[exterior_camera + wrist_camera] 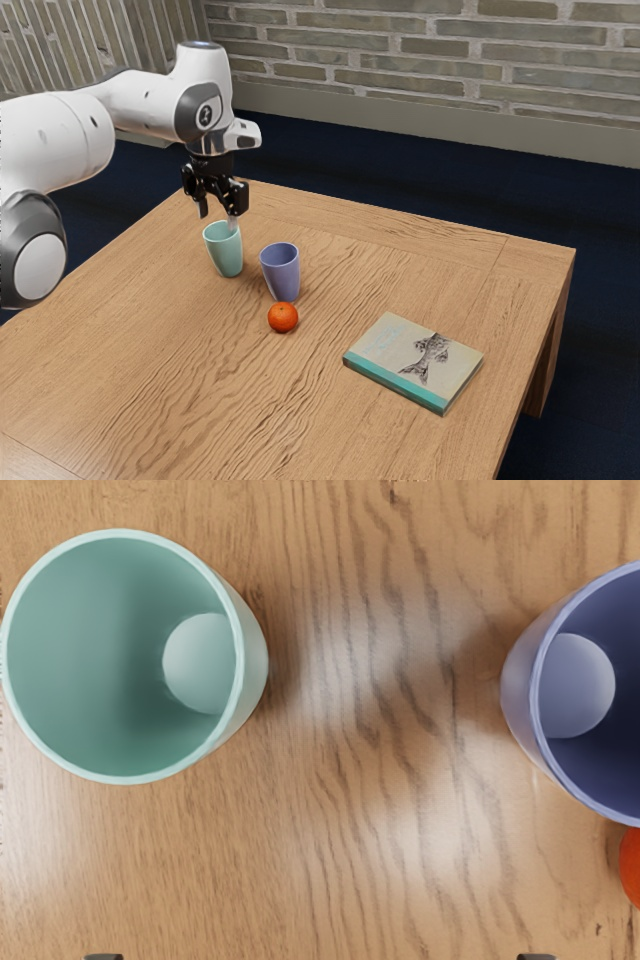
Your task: Place the left cup onto the right cup
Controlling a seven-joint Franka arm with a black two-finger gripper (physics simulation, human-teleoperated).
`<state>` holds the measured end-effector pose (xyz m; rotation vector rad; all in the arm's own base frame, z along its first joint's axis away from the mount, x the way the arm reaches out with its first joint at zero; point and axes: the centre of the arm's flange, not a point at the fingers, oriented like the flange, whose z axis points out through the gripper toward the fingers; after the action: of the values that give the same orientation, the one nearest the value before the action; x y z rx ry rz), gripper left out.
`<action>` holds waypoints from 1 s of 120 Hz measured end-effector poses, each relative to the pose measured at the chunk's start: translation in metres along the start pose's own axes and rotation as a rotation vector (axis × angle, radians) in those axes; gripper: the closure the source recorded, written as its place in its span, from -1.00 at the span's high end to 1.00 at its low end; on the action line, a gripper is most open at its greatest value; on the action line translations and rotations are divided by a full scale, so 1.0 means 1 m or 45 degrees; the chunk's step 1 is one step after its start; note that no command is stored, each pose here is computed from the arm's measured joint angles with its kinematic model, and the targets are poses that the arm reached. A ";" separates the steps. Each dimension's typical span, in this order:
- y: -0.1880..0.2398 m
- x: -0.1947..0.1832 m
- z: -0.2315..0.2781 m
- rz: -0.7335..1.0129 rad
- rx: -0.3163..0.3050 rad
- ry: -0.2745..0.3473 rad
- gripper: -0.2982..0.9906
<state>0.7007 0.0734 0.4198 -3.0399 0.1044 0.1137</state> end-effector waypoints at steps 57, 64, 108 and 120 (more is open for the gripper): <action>-0.016 0.024 0.037 0.059 -0.040 -0.007 0.20; -0.016 0.027 0.040 0.072 -0.044 -0.005 0.20; -0.024 0.039 0.061 0.125 -0.047 -0.011 0.09; -0.028 0.042 0.066 0.135 -0.046 -0.010 0.07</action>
<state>0.7397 0.1056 0.3538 -3.0695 0.2659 0.1374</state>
